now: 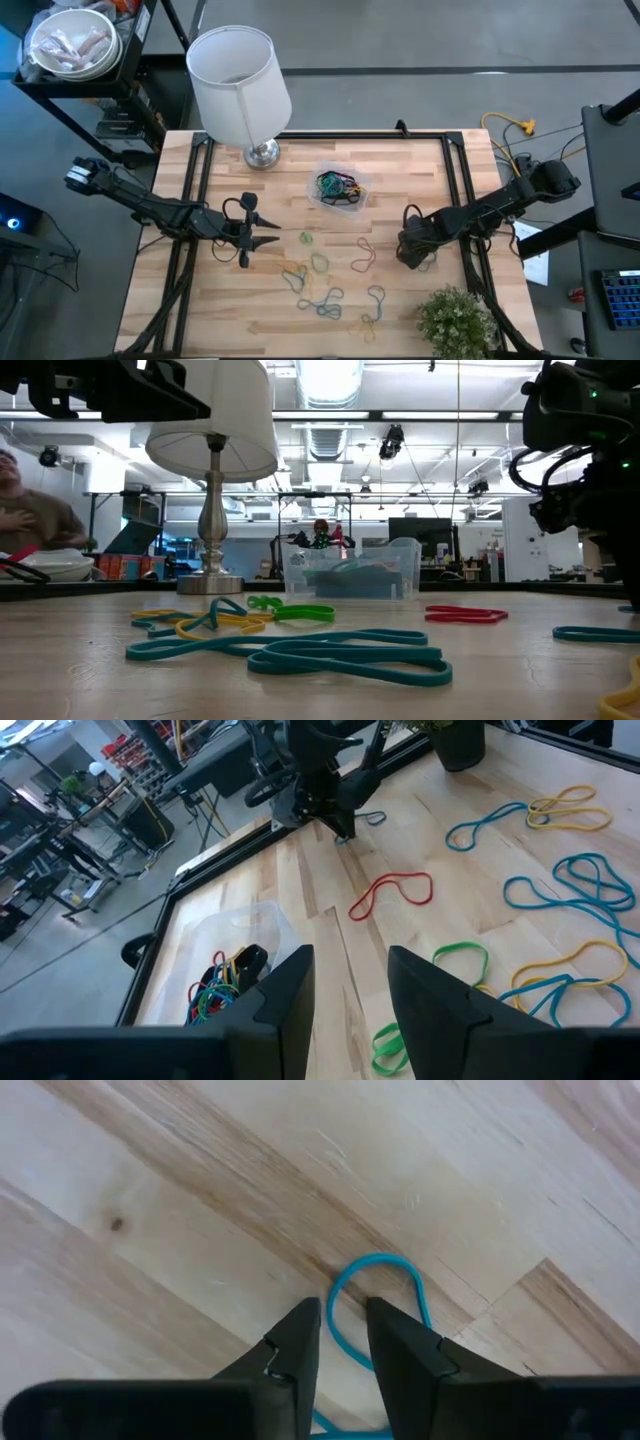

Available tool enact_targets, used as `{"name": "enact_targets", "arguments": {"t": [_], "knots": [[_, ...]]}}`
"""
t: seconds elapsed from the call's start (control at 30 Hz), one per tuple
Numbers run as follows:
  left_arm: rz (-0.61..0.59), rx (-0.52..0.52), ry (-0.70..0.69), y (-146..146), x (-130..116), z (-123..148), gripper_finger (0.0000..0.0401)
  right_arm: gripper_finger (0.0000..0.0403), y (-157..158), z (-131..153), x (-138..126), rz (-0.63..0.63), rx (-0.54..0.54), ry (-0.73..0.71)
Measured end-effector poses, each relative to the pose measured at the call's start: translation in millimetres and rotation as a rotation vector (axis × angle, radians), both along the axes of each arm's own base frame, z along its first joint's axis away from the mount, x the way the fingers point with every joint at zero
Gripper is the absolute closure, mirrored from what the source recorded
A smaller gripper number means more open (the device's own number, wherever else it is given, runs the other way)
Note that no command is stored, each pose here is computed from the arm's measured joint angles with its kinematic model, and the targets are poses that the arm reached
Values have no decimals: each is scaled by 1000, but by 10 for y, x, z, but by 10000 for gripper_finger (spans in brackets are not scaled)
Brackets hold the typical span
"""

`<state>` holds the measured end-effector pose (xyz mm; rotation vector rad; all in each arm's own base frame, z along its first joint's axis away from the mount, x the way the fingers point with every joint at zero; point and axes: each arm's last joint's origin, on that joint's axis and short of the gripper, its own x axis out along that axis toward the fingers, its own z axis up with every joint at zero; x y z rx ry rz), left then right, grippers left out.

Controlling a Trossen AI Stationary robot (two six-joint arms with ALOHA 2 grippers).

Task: Pick and place rubber bands into bin
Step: Put the blue rubber bands into the bin

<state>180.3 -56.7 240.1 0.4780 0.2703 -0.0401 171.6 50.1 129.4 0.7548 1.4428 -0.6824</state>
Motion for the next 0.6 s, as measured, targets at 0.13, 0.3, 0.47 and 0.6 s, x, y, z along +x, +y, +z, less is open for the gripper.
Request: {"name": "enact_targets", "arguments": {"t": [0.13,0.3,0.47,0.6], "knots": [[0,0,0,0,0,-1,287,334,0,-1,2,0,-1,-3],[0,1,1,0,0,-2,287,363,2,0,10,21,-1,-12],[0,1,0,0,0,-1,287,392,6,1,23,54,3,-27],[-1,1,1,-1,0,-3,287,394,8,1,32,121,2,-38]]}}
